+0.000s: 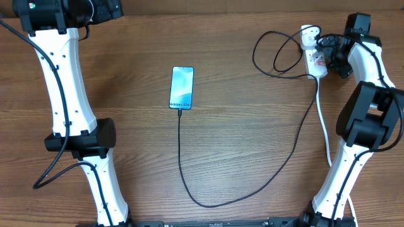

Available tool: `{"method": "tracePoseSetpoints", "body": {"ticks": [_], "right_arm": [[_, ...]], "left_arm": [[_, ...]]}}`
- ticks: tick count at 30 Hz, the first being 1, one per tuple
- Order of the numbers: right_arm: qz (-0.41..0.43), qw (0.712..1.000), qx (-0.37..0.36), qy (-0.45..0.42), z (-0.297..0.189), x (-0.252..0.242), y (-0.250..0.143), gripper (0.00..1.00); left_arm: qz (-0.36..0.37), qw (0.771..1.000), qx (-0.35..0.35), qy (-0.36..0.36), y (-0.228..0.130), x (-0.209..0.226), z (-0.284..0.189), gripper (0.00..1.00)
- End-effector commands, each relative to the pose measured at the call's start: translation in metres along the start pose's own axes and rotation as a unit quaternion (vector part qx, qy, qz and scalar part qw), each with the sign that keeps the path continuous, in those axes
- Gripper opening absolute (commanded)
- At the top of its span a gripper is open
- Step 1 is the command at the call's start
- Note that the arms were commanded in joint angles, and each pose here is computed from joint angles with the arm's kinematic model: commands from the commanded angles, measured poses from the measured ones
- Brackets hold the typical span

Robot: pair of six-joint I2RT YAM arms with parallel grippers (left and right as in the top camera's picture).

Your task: Plug charger to phone and switch on socket

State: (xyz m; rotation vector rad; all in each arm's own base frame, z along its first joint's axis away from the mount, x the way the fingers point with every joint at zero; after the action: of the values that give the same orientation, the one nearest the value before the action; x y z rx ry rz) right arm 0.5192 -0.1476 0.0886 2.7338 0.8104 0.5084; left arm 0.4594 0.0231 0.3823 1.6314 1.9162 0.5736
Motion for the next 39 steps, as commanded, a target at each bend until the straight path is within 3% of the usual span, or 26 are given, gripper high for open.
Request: {"method": "tracePoseSetpoints", "body": {"ticks": [1,9,16,22,29,34,39], "right_arm": [[-0.047,0.995,0.088,0.000,0.045,0.013,-0.060,1.00],[-0.039,0.997,0.068,-0.013,0.005,0.013,-0.037,1.00],[-0.024,1.000,-0.016,0.012,-0.109,0.009,0.018,1.00],[-0.051,0.994,-0.079,0.052,-0.214,0.002,0.031,1.00],[-0.185,0.973,-0.095,0.097,-0.329,-0.001,-0.018,1.00],[-0.216,0.967,-0.078,0.108,-0.394,-0.022,-0.068,1.00],[-0.222,0.969,-0.049,0.093,-0.423,-0.051,-0.098,1.00]], "left_arm": [[-0.002,1.000,0.001,0.001,-0.001,-0.003,-0.001,1.00],[-0.002,1.000,0.001,0.001,-0.001,-0.003,-0.001,1.00],[-0.002,1.000,0.001,0.001,-0.001,-0.003,-0.001,0.99],[-0.002,1.000,0.001,0.001,-0.001,-0.003,-0.001,1.00],[-0.002,1.000,0.001,0.001,-0.001,-0.003,-0.001,1.00],[-0.002,1.000,0.001,0.001,-0.001,-0.003,-0.001,1.00],[-0.002,1.000,0.001,0.001,-0.001,-0.003,-0.001,1.00]]}}
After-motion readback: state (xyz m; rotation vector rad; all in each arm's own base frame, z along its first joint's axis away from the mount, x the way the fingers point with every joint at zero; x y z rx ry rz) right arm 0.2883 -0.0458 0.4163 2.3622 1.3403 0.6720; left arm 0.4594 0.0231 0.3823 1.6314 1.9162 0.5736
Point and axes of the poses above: each gripper's point midway between its finger pads, its own z axis out along the fingers, its own x axis along the line the jaws close on, y = z × x, the point moved 8 cm from there along -z, back along the fingers, and after that the axes turned 7 degrees about z, right-handed, at the moved point
